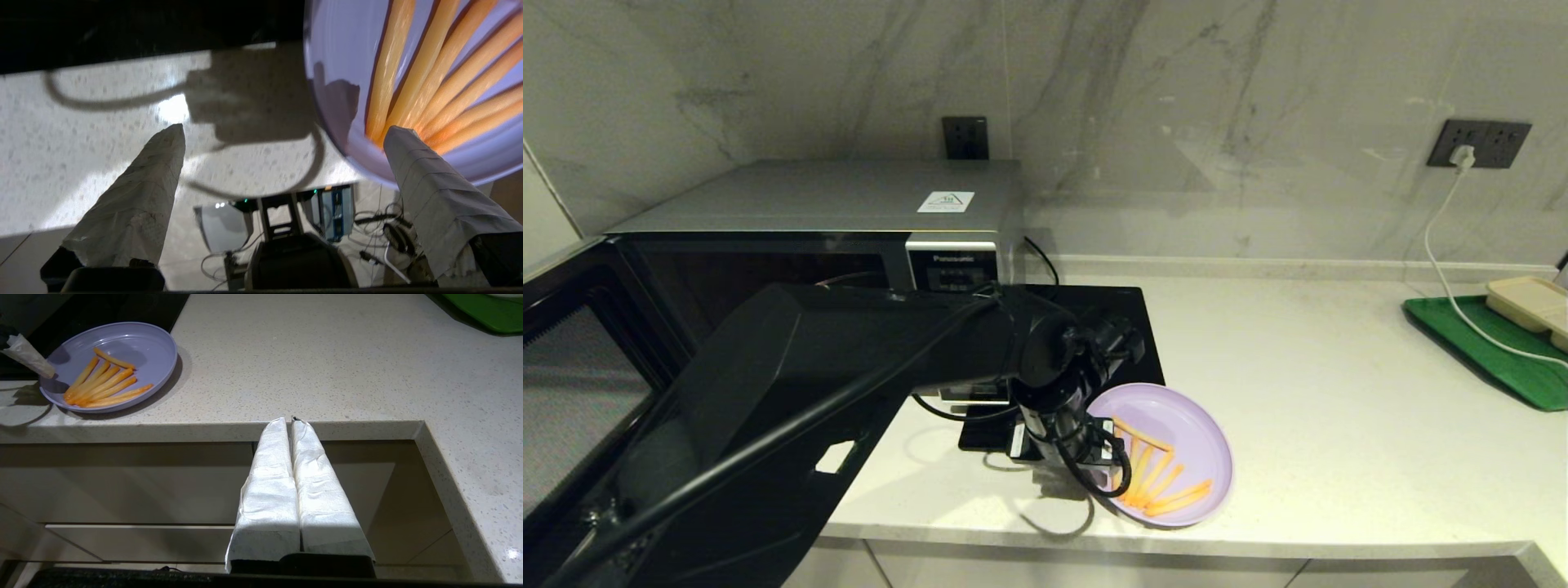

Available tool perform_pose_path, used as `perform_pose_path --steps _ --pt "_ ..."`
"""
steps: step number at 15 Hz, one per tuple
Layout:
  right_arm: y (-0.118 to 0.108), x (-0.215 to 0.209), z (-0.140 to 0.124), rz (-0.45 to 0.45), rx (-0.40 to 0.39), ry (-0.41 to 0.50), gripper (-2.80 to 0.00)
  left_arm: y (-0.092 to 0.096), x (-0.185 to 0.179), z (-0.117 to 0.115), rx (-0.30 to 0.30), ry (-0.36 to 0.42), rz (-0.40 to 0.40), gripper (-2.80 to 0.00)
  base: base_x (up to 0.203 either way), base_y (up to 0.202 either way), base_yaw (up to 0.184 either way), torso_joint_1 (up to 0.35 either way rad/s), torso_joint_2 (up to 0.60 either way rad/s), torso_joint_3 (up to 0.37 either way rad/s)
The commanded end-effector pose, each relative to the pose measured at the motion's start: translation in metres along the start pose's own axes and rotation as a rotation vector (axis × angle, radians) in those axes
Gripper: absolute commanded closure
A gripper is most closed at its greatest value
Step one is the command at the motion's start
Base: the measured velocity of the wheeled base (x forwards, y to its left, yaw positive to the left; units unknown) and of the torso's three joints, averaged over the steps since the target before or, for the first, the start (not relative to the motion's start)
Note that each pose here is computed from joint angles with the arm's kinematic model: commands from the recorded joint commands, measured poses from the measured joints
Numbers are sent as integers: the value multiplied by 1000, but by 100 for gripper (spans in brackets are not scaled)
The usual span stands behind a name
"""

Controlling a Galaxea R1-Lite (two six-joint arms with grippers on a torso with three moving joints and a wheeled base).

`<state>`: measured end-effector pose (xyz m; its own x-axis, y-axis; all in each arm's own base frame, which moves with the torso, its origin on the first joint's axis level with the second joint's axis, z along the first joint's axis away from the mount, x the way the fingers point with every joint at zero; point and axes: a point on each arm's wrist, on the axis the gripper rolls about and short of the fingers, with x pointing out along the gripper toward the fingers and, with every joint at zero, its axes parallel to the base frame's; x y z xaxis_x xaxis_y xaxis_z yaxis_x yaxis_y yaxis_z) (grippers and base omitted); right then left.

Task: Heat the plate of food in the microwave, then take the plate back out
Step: Put the plate in the microwave oven

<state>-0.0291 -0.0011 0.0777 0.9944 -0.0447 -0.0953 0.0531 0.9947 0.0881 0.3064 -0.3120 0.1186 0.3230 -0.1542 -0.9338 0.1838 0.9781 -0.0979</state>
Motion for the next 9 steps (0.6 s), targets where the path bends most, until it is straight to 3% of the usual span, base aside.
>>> perform_pose_path --steps 1,9 --pt "0 0 0 0 0 3 0 -2 8 2 -7 -19 -3 -280 0 0 0 0 0 0" --pt "0 0 0 0 1 -2 0 8 35 8 -22 -17 61 -280 0 0 0 0 0 0"
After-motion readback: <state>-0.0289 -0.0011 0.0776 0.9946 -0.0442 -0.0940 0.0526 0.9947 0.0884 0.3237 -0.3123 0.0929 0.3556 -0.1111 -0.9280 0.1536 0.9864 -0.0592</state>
